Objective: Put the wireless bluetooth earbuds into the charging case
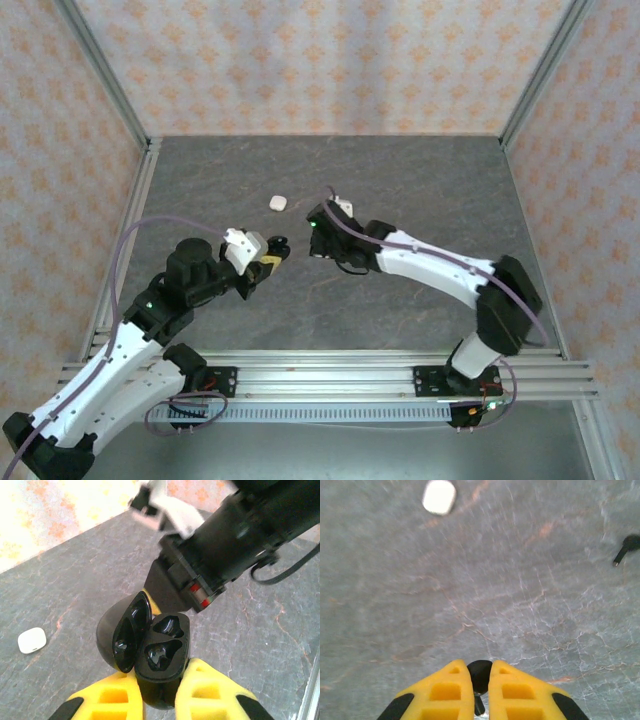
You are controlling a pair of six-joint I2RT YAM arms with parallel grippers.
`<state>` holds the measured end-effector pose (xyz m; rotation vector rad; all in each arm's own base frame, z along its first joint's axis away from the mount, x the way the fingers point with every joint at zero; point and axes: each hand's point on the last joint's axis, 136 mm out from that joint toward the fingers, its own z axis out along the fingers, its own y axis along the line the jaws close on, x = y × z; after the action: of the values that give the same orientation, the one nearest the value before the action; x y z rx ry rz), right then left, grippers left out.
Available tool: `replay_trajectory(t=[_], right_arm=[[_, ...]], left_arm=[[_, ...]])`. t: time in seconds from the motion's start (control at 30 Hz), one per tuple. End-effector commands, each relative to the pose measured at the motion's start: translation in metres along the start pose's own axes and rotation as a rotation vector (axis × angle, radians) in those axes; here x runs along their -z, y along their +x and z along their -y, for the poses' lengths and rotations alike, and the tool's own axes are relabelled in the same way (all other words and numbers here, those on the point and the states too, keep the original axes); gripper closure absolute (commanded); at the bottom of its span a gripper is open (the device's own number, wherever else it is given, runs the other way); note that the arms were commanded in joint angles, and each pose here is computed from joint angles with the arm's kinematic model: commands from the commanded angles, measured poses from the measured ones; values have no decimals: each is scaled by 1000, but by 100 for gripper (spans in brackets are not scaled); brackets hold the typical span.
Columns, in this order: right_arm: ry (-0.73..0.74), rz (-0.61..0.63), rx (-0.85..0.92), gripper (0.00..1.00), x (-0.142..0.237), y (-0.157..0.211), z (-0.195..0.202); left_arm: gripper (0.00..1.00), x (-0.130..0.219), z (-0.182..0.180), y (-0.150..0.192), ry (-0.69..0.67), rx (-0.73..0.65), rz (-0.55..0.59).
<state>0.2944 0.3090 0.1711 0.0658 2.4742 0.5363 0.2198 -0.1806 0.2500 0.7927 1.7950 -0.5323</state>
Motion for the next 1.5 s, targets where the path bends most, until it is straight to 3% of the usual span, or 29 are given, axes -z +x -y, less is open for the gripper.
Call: replay_trajectory(t=[0.0, 0.3, 0.57, 1.0, 1.47], right_arm=[[-120, 209, -28, 89, 46, -41, -19], [-400, 423, 7, 92, 135, -70, -62], [-569, 458, 91, 92, 166, -67, -99], [-627, 438, 180, 92, 158, -52, -117], [-537, 452, 199, 92, 144, -51, -103]], left_arm=[[100, -2, 3, -23, 24, 22, 97], [100, -18, 2, -52, 51, 40, 163], [100, -22, 3, -68, 59, 45, 194], [100, -15, 0, -88, 47, 42, 258], [100, -17, 1, -94, 53, 37, 273]])
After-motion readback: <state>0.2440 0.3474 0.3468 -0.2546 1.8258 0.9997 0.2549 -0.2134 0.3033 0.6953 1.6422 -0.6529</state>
